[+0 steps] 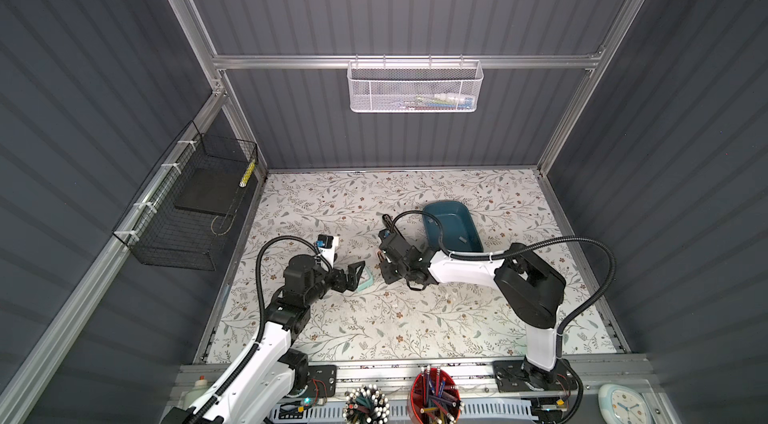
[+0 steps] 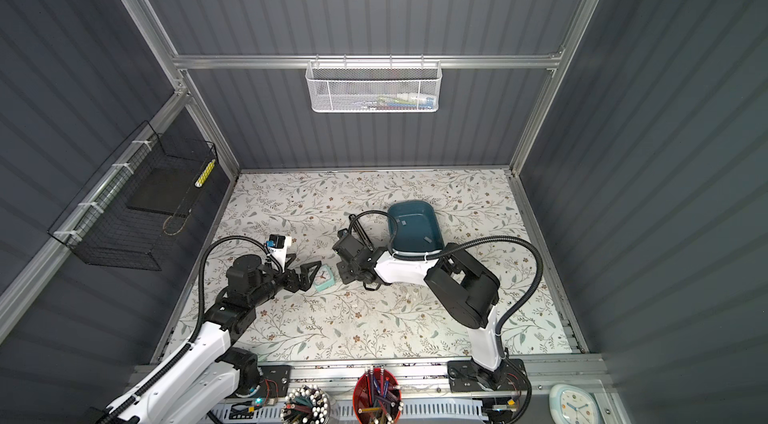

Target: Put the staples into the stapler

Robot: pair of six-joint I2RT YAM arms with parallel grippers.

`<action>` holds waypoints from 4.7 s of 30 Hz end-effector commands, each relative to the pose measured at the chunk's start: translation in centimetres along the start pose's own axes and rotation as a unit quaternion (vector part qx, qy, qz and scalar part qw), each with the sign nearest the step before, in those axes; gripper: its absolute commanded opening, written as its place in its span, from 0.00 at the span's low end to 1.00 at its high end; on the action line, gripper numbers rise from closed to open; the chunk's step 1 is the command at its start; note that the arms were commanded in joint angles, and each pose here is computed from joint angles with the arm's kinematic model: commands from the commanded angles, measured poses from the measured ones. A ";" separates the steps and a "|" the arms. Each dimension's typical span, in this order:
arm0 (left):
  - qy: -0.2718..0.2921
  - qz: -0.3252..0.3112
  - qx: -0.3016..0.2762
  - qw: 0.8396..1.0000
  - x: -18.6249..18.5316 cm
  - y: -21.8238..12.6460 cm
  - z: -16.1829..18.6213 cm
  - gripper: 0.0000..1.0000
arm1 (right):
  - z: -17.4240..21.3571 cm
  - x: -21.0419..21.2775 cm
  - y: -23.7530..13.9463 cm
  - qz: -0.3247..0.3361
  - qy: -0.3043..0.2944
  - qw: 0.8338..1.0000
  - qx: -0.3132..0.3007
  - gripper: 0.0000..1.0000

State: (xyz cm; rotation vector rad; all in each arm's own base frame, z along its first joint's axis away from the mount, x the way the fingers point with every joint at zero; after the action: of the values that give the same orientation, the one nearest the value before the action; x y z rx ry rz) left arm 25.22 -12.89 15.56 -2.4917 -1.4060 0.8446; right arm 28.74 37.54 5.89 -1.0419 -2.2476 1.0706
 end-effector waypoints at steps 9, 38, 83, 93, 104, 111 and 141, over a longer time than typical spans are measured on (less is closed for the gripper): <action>0.010 0.002 -0.004 1.000 0.0 -0.2 0.1 1.00 | -0.6 -0.7 -1.0 0.014 -0.010 1.000 -0.018 0.06; 0.010 -0.001 -0.004 1.000 0.1 -0.2 0.1 1.00 | 0.1 -0.5 -0.3 0.004 -0.048 0.999 -0.009 0.05; 0.011 0.000 -0.007 1.000 0.0 -0.4 0.0 1.00 | 0.2 -0.2 -0.5 -0.010 -0.040 0.999 -0.021 0.03; 0.011 0.000 -0.006 1.000 0.0 -0.3 0.0 1.00 | 0.0 -0.2 -1.1 -0.010 -0.041 0.999 -0.033 0.02; 0.011 0.000 -0.006 1.000 0.0 -0.3 0.1 1.00 | -0.2 0.1 -1.5 -0.017 -0.044 0.998 -0.046 0.01; 0.011 -0.001 -0.007 1.000 0.0 -0.4 0.0 1.00 | 0.3 0.1 -0.7 -0.016 -0.043 0.998 -0.031 0.01; 0.011 -0.002 -0.006 1.000 0.1 -0.3 0.1 1.00 | 0.9 0.0 0.3 -0.008 -0.056 0.998 -0.011 0.00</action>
State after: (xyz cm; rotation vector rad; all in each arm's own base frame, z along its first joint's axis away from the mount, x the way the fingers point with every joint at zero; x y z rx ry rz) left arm 25.17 -12.81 15.99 -2.5055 -1.4163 0.8297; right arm 28.30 37.10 5.77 -0.9962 -2.3638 1.0749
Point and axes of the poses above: each gripper's point midway between its finger pads, its own y axis out along the fingers, its own x axis along the line the jaws close on, z = x × y, the point moved 2 cm from there along -y, back along the fingers, and after that the axes turned 8 degrees about -y, right-handed, at the moved point
